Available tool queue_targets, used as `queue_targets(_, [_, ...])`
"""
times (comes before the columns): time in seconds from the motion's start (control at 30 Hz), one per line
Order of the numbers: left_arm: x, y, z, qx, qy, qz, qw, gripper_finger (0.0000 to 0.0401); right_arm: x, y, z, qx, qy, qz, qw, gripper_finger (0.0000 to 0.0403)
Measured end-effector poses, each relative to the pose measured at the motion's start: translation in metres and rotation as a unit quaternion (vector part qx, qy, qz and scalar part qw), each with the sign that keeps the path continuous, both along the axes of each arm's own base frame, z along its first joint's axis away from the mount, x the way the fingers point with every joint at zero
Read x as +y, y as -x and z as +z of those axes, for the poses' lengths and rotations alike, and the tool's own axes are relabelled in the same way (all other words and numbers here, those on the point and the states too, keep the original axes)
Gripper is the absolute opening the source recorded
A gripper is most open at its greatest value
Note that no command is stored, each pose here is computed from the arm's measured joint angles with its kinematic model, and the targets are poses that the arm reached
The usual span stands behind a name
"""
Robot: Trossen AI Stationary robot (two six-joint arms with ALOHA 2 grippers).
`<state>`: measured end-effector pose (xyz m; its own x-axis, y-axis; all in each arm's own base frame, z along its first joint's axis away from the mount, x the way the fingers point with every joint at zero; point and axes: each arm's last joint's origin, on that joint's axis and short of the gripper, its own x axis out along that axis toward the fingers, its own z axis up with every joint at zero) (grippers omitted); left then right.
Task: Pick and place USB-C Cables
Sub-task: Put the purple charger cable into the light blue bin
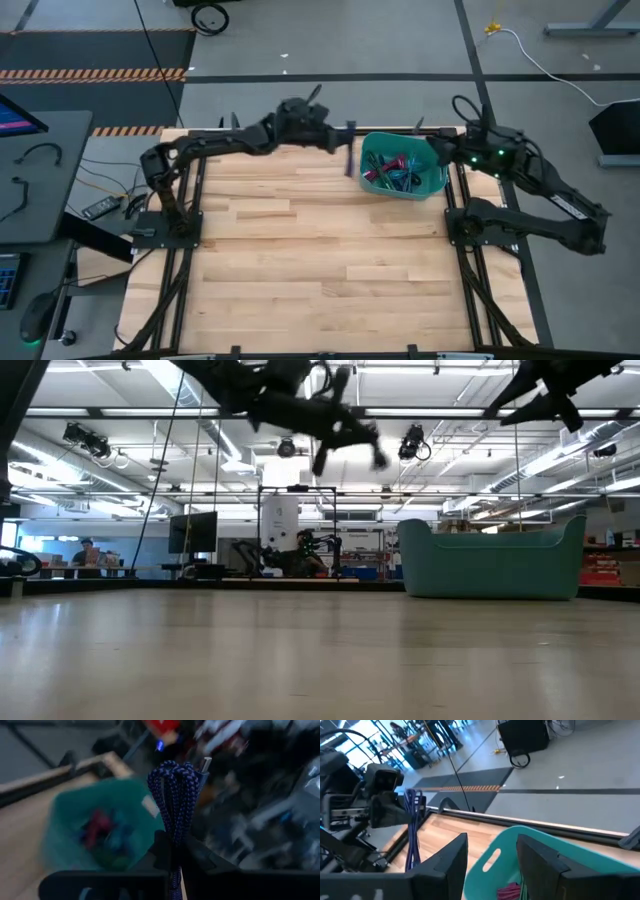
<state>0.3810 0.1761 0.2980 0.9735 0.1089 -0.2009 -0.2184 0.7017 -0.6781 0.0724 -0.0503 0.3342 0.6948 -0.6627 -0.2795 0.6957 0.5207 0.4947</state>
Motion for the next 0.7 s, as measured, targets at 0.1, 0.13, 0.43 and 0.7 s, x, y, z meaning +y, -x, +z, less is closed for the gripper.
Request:
queue_targets(0.1, [-0.007,-0.022,0.012,-0.035,-0.011,0.033,0.999,0.0023,0.002,0.003,0.001,-0.002,0.009,0.002,1.0,0.0173])
queue_targets(0.13, [-0.007,-0.029,0.015,-0.04,-0.025,0.042,0.998,0.0023,0.002,0.003,0.001,0.001,0.013,0.003,1.0,0.0173])
queue_targets(0.43, [0.013,-0.1,-0.003,-0.035,-0.063,0.077,0.994,0.0022,0.002,0.003,0.002,0.025,0.044,0.013,0.999,0.0173])
queue_targets(0.7, [0.018,-0.13,-0.039,0.052,-0.038,0.075,0.995,0.0027,0.002,0.003,0.002,0.029,0.048,0.015,0.998,0.0173])
